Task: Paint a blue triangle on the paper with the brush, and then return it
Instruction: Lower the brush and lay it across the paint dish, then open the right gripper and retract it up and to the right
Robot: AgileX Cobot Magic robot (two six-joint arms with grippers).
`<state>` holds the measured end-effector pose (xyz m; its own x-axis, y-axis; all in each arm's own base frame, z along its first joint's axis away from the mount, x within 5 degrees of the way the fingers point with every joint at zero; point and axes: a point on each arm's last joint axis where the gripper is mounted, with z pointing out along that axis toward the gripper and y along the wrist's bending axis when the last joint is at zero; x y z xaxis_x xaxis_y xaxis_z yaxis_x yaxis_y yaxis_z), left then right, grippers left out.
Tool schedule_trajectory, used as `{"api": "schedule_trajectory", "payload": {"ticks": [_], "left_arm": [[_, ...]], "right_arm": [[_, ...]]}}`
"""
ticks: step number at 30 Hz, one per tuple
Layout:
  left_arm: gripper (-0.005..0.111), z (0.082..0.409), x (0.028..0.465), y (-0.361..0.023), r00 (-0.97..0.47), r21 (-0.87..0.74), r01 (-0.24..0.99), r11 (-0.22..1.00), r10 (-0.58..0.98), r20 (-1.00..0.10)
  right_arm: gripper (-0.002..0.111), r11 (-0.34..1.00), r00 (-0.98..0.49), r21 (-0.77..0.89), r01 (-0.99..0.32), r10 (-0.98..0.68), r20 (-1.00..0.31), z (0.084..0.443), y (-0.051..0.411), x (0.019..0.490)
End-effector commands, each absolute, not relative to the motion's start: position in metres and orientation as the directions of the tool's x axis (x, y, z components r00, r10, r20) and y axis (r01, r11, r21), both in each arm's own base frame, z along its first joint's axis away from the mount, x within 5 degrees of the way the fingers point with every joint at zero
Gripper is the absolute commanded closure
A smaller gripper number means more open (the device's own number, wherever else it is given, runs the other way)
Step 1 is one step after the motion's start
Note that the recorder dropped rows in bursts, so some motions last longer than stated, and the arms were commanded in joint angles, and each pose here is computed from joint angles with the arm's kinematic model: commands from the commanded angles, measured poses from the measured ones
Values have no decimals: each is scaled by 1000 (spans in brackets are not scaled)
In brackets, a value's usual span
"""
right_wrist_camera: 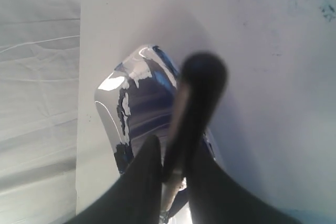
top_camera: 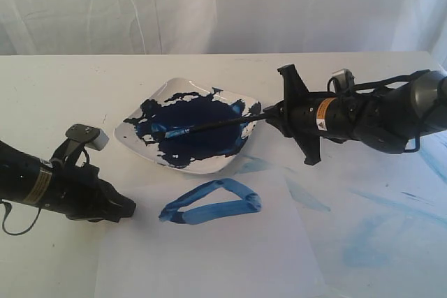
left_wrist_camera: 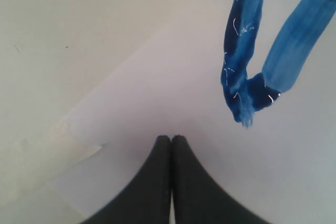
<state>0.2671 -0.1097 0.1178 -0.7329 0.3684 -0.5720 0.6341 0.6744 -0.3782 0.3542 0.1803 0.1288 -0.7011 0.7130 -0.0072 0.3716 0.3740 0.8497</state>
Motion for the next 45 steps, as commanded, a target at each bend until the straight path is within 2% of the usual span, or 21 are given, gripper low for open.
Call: {"api": "schedule_trajectory", "payload": {"ticks": [1, 17, 23, 30, 37, 45], "left_arm": [[107, 115, 265, -110, -729, -366, 642, 674, 390, -562], [107, 115, 265, -110, -729, -366, 642, 674, 390, -562], [107, 115, 265, -110, -729, -366, 642, 674, 390, -562], [107, 115, 265, -110, -729, -366, 642, 674, 390, -562], [107, 115, 265, -110, -729, -366, 642, 674, 390, -562], [107, 115, 265, -110, -729, -366, 642, 674, 390, -562]], "right_arm": [[108, 464, -714, 803, 373, 697, -71, 120, 176, 353], [107, 442, -696, 806, 393, 716, -54, 120, 176, 354], [92, 446, -693, 802, 397, 718, -57, 120, 175, 354], [84, 447, -693, 802, 397, 719, -58, 120, 175, 354], [52, 451, -707, 820, 351, 702, -84, 125, 178, 357], [50, 418, -697, 850, 319, 711, -88, 142, 177, 358]]}}
